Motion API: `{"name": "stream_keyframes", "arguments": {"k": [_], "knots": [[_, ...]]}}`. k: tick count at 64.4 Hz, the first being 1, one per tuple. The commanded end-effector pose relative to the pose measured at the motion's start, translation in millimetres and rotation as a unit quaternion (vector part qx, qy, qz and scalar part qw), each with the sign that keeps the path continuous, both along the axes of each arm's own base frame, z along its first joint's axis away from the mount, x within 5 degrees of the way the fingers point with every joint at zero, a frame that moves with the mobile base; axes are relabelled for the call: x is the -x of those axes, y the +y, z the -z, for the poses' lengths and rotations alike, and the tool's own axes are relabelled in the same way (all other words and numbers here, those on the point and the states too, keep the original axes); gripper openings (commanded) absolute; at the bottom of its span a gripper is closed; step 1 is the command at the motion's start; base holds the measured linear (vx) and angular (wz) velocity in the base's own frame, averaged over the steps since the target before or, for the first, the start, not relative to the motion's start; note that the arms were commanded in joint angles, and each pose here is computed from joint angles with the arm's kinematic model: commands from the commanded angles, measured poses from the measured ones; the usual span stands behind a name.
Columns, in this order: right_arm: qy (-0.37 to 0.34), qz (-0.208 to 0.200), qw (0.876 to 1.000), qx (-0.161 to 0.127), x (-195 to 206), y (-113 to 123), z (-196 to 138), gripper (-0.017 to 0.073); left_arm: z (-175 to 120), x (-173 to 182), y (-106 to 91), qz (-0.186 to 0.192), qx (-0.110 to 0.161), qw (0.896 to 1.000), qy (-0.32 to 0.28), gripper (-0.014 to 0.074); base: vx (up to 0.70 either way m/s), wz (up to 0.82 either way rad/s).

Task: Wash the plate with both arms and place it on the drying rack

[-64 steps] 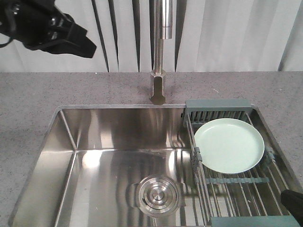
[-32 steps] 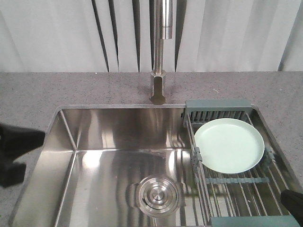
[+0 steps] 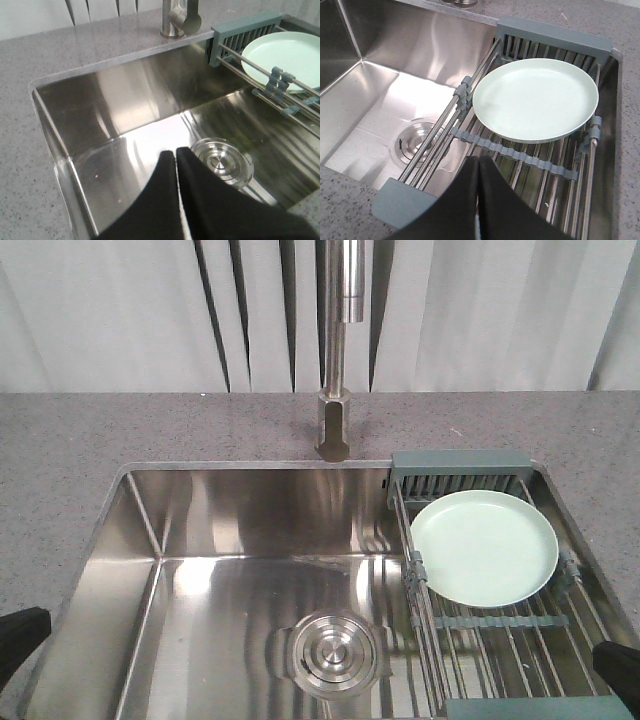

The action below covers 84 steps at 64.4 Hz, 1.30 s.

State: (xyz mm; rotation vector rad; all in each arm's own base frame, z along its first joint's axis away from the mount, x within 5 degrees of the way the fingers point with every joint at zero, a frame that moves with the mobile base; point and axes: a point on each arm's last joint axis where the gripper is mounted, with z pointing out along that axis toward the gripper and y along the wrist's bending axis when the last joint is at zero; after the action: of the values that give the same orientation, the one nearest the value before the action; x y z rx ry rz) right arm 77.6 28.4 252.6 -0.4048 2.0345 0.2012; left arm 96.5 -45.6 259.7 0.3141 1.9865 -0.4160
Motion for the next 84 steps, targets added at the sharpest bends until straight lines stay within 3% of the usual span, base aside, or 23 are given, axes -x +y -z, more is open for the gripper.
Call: {"name": "stream_keyframes", "arguments": {"k": [1, 66, 70, 84], "knots": [[-0.037, 0.013, 0.999, -0.008, -4, -1, -13, -0.0008, -8, -4, 1.3, -0.020, 0.024, 0.999, -0.031, -0.0006, 0.00, 0.00], [-0.036, 0.012, 0.999, -0.008, -4, -1, -13, -0.0008, -6, -4, 1.9, -0.021, 0.018, 0.999, -0.034, -0.0006, 0.00, 0.00], [-0.036, 0.012, 0.999, -0.008, -4, -1, -13, -0.0008, -3, -6, 4.2, -0.031, 0.008, 0.998, -0.056, -0.0006, 0.00, 0.00], [-0.036, 0.012, 0.999, -0.008, -4, -1, -13, -0.0008, 32, 2, 20.4, -0.101, 0.024, 0.984, -0.146, -0.0006, 0.00, 0.00]]}}
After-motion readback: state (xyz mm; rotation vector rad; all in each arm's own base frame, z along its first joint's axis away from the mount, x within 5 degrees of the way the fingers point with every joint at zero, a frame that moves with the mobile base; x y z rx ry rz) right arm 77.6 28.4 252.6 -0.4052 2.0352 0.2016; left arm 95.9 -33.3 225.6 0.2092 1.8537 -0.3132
